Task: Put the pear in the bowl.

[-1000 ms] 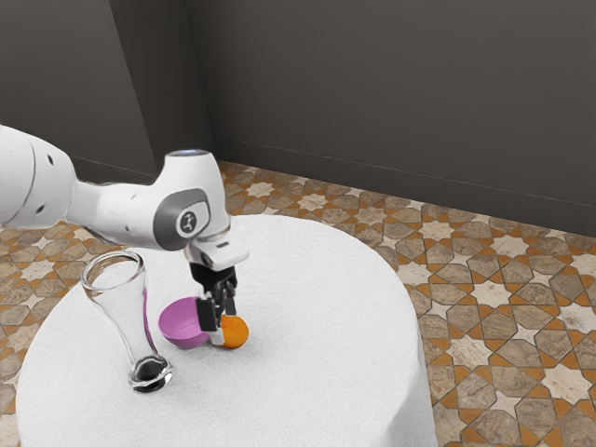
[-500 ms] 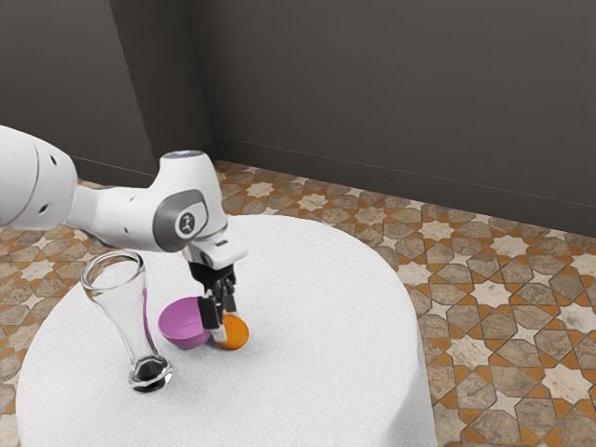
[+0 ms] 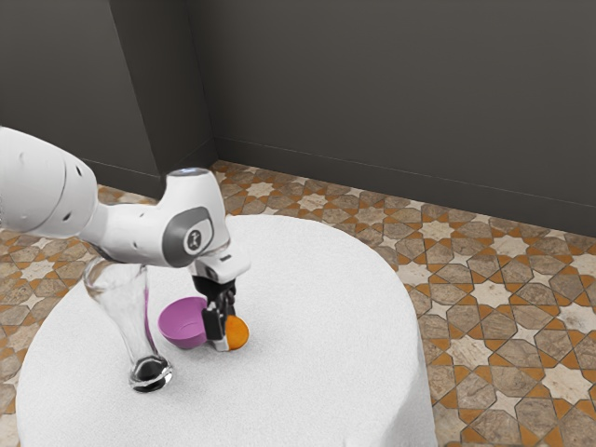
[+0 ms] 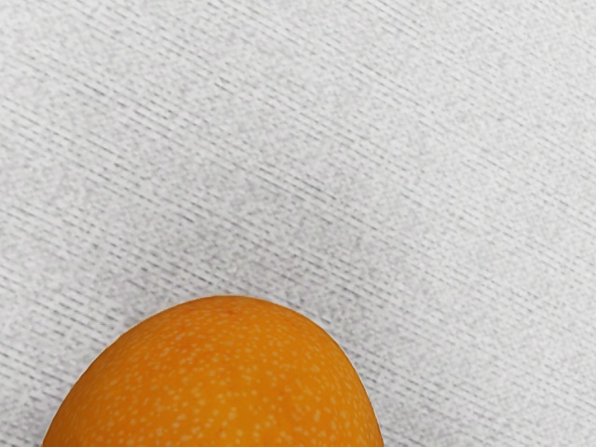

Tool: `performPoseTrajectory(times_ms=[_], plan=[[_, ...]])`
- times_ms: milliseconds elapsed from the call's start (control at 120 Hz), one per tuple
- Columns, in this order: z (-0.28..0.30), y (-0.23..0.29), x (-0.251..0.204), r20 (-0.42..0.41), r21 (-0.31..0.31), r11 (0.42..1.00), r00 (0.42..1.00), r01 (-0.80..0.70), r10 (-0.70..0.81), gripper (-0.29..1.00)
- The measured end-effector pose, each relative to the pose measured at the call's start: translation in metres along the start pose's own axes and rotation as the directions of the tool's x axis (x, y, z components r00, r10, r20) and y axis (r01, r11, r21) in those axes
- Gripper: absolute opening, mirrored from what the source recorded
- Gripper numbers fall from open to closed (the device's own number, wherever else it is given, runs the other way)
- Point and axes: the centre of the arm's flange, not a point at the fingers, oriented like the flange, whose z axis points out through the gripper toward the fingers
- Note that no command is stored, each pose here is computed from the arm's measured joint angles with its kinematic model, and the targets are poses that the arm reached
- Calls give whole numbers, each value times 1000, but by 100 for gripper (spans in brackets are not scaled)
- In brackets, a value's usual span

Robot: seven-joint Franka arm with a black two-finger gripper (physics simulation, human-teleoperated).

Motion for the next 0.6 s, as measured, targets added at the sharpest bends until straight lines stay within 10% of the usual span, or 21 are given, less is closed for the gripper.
performPoseTrajectory(times_ms=[600], plan=[[-8, -3, 6, -26, 43, 999, 1000, 15, -14, 32]])
